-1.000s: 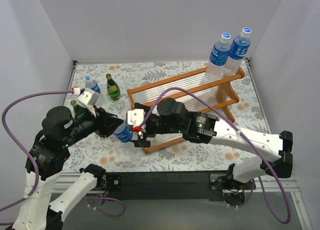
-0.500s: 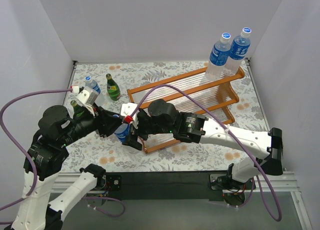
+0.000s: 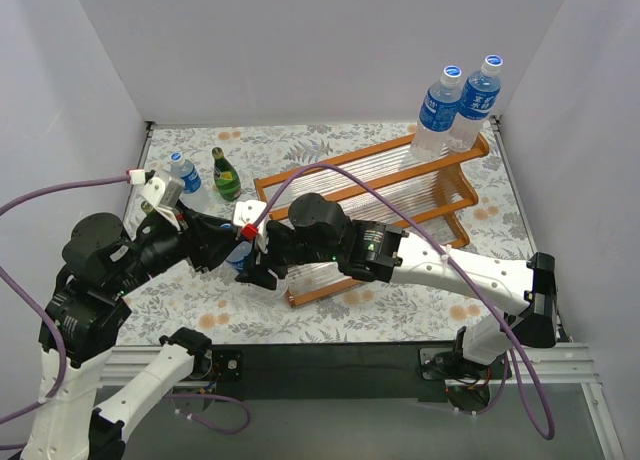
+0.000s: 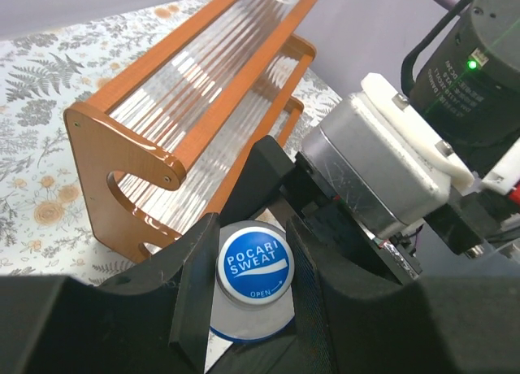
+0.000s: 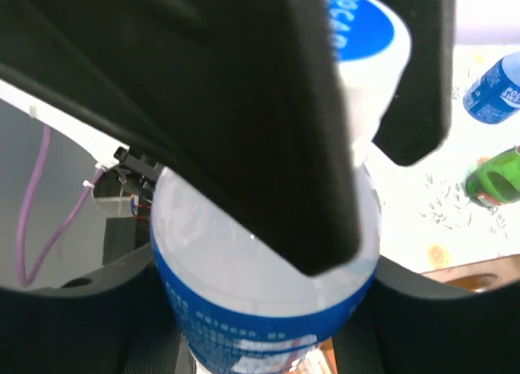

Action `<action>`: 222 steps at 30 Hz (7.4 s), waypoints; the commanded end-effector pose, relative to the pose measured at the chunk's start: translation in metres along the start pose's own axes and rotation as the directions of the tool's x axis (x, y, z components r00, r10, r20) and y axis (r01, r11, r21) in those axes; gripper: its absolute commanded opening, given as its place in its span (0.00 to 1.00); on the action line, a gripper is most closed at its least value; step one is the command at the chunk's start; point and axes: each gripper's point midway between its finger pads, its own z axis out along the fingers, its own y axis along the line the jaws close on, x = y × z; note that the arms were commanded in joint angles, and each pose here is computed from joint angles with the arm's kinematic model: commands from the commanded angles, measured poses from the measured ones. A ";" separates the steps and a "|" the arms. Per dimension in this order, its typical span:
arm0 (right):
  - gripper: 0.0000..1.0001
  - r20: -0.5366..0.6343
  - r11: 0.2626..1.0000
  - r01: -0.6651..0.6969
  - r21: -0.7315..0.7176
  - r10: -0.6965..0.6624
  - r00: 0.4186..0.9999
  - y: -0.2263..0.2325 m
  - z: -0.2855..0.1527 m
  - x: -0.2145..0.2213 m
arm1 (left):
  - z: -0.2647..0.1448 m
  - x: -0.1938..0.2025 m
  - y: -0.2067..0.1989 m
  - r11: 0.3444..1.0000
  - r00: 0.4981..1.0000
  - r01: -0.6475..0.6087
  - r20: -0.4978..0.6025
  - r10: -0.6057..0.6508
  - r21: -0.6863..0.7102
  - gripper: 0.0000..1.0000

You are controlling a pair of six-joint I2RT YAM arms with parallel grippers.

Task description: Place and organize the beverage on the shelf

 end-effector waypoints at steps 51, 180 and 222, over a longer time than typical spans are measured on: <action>0.01 0.286 0.898 0.225 0.378 -0.344 0.894 -0.104 -0.225 -0.133 | -0.026 -0.060 0.005 0.994 0.954 0.016 0.299 0.018 -0.113 0.72; 0.88 0.304 0.399 -0.056 0.915 -0.594 0.745 -0.192 -0.369 -0.199 | -0.025 -0.044 0.019 0.983 0.963 0.074 0.267 -0.027 -0.170 0.74; 0.98 -0.199 0.871 0.291 0.396 -0.228 0.953 -0.076 -0.283 0.076 | 0.056 -0.039 0.197 0.699 0.975 0.184 0.221 -0.038 -0.691 0.85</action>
